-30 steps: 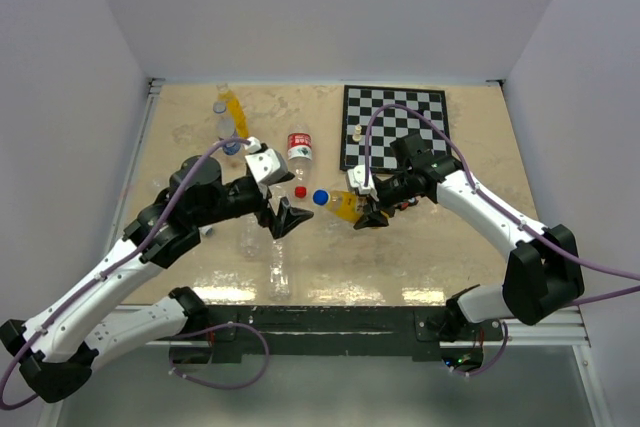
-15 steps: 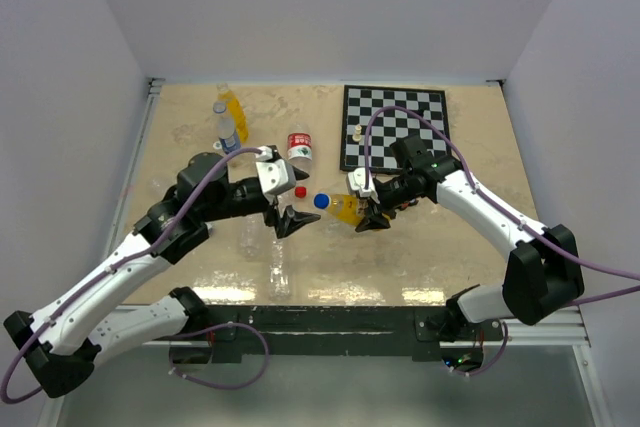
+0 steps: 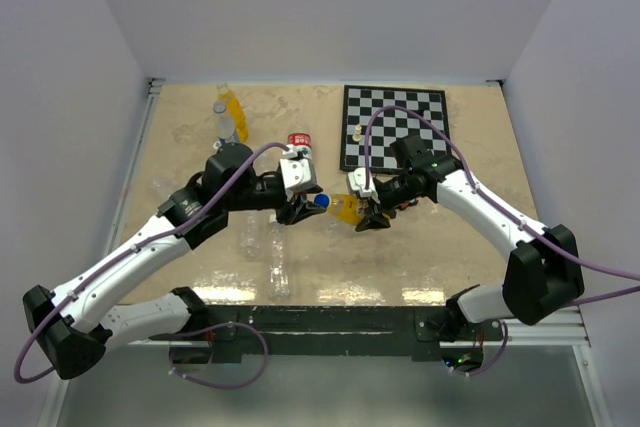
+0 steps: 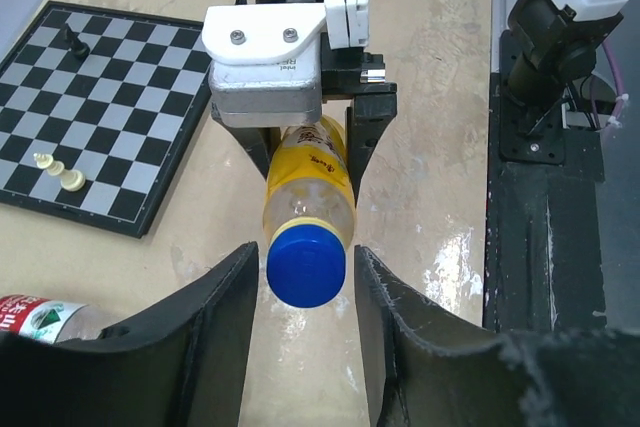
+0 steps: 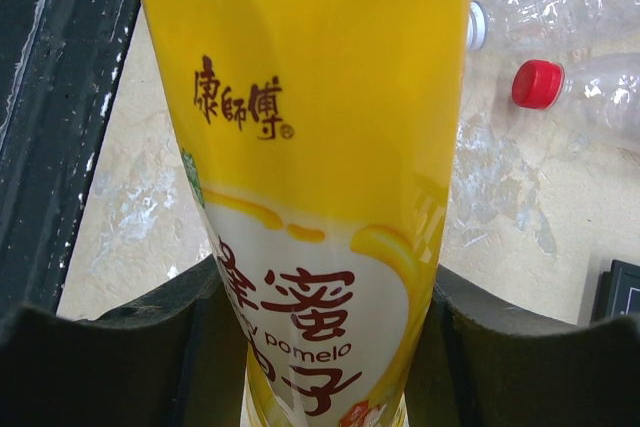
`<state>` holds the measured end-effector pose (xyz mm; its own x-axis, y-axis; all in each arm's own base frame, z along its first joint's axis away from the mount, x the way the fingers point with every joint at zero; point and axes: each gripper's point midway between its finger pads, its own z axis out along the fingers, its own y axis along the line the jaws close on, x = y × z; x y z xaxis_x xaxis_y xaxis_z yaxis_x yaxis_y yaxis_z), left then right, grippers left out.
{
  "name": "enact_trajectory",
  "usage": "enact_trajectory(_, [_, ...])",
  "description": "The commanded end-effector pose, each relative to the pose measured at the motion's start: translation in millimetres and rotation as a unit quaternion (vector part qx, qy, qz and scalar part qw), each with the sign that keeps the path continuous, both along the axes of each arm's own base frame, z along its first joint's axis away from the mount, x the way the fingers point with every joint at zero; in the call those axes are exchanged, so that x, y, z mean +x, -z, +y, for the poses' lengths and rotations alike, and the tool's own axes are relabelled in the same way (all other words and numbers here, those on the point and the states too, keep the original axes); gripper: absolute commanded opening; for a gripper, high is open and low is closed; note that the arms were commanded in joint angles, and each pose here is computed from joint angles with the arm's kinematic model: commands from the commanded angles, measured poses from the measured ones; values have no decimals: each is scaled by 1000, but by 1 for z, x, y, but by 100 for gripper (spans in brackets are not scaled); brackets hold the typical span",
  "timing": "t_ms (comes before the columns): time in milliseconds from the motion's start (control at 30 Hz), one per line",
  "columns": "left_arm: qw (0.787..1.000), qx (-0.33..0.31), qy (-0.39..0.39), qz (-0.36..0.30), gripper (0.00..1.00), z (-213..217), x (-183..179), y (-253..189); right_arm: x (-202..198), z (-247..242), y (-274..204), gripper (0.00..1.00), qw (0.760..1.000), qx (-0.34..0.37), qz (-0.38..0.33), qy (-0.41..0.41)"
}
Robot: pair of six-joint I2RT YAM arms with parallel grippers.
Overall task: Unscrew the bottle caps
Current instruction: Unscrew the bottle cap from the plastic bottle.
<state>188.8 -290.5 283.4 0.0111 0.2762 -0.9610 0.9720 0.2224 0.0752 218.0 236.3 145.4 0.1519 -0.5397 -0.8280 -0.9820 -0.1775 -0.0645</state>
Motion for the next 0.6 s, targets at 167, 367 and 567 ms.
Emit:
enact_trajectory(167, [1000, 3, 30, -4, 24, -5, -4, -10, 7, 11, -29, 0, 999, 38, -33, -18])
enact_trajectory(367, [999, -9, -2, 49, 0, -6, -2, -11, 8, 11, -29, 0, 999, 38, -35, -17])
enact_trajectory(567, [955, -71, -158, 242, 0, -1, 10, -9, 7, 11, -29, 0, 999, 39, -34, -18])
